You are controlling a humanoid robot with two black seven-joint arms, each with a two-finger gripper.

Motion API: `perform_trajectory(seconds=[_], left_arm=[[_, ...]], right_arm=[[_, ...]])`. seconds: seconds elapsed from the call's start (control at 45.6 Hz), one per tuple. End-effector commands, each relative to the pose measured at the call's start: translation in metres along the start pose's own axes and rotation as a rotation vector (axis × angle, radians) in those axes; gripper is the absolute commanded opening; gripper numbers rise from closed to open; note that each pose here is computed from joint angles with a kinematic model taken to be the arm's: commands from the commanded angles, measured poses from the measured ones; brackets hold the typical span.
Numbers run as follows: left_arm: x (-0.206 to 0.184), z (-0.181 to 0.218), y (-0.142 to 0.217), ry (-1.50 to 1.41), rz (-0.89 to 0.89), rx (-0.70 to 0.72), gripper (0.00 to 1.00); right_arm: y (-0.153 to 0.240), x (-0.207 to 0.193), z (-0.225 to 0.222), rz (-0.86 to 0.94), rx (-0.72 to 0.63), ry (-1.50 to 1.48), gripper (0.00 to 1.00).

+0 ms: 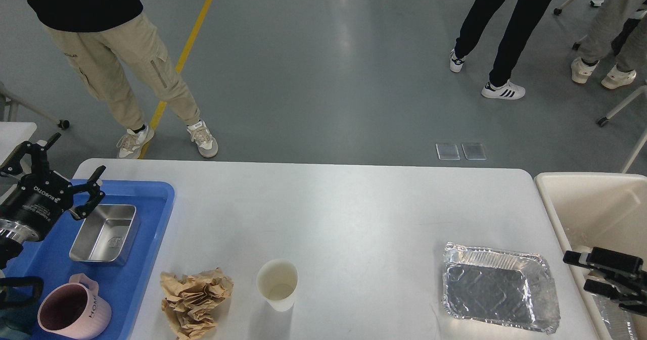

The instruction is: Tidy desktop

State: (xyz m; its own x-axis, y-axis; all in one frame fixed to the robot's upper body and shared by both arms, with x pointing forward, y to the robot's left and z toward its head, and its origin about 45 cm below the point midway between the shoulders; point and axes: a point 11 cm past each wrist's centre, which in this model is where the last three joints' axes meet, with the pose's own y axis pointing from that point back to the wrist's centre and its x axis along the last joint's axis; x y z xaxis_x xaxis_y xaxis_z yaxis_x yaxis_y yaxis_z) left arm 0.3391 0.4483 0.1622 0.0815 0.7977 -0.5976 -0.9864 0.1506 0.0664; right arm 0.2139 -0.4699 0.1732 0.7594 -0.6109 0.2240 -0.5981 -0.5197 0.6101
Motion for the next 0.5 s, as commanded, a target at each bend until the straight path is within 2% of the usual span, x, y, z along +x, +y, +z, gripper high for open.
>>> perform_trajectory(seconds=[0.0, 0.482], left_arm=[[0.002, -0.001, 0.003, 0.000, 0.004, 0.002, 0.97], [0.006, -0.003, 0.010, 0.010, 0.007, -0.001, 0.97]], right_arm=[[-0.008, -0.013, 0.014, -0.022, -0.018, -0.036, 1.00], [-0.011, -0.012, 0.055, 0.047, -0.087, -0.110, 1.00]])
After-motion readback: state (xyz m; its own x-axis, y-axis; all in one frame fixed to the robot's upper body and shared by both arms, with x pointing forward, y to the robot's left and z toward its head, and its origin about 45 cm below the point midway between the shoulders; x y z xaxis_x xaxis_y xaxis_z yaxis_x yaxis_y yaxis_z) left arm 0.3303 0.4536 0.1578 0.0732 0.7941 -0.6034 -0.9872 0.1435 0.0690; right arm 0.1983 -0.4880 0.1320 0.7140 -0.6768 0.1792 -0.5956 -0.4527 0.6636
